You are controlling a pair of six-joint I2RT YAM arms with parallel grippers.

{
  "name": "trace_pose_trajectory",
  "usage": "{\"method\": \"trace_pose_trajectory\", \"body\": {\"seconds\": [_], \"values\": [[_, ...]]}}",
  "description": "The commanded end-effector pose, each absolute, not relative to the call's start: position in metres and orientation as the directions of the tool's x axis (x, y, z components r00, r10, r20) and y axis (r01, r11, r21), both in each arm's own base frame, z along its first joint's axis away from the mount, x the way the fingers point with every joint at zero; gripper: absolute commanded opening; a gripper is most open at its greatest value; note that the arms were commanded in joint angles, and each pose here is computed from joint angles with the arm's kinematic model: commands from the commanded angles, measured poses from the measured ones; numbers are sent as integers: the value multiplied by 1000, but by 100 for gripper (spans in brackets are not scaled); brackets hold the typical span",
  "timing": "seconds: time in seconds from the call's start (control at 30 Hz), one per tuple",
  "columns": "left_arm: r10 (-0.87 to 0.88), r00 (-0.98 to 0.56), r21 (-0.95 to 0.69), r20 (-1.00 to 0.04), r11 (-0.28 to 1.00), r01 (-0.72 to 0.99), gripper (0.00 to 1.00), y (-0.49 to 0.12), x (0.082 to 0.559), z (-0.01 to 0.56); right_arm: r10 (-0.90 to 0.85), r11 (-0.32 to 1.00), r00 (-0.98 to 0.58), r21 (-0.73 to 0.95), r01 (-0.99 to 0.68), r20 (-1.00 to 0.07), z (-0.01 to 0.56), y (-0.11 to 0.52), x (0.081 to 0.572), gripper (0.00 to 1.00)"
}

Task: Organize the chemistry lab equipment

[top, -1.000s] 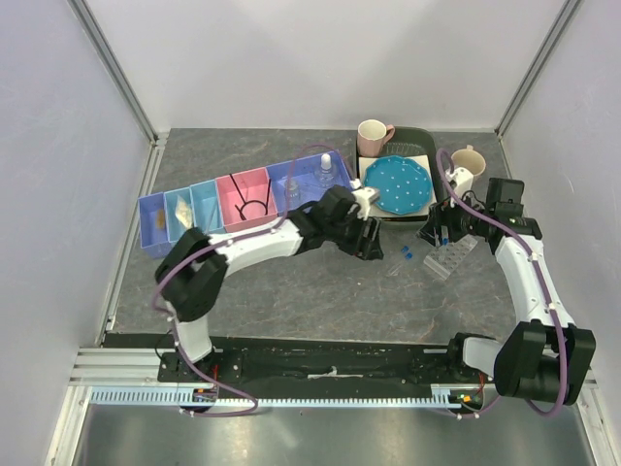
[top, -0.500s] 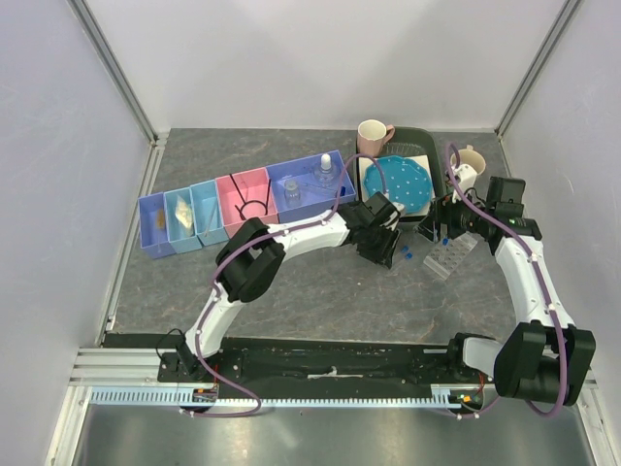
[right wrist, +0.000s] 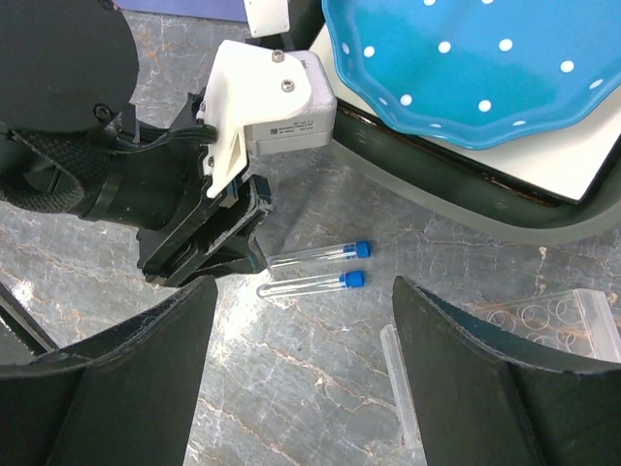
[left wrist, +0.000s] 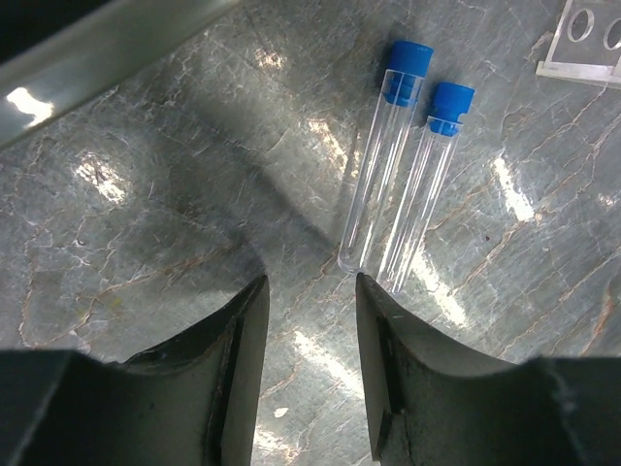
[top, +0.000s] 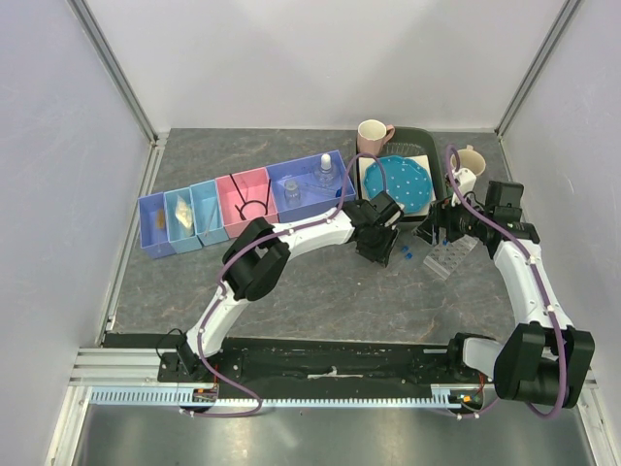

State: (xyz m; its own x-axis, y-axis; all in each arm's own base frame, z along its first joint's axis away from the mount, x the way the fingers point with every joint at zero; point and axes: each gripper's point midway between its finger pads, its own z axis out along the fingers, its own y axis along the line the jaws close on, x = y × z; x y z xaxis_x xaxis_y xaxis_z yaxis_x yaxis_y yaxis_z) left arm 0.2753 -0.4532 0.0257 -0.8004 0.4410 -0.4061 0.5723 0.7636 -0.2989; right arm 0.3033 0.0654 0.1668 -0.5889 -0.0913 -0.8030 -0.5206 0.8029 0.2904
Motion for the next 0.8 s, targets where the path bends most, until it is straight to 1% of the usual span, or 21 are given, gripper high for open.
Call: {"method": "trace_pose_trajectory", "body": {"seconds": [0.0, 0.53, 0.77], "values": [[455, -783, -287, -425, 752, 593, 48, -460, 276, 31, -87, 795, -551, 275, -540, -830, 176, 68, 303, 81], [436, -776, -335, -455, 724, 603, 48, -470, 272, 45, -83, 797, -556, 280, -535, -827, 174, 69, 301, 81], [421, -784, -321, -456, 744, 586, 48, -474, 279, 38, -84, 802, -557, 276, -530, -826, 173, 68, 301, 81]]}}
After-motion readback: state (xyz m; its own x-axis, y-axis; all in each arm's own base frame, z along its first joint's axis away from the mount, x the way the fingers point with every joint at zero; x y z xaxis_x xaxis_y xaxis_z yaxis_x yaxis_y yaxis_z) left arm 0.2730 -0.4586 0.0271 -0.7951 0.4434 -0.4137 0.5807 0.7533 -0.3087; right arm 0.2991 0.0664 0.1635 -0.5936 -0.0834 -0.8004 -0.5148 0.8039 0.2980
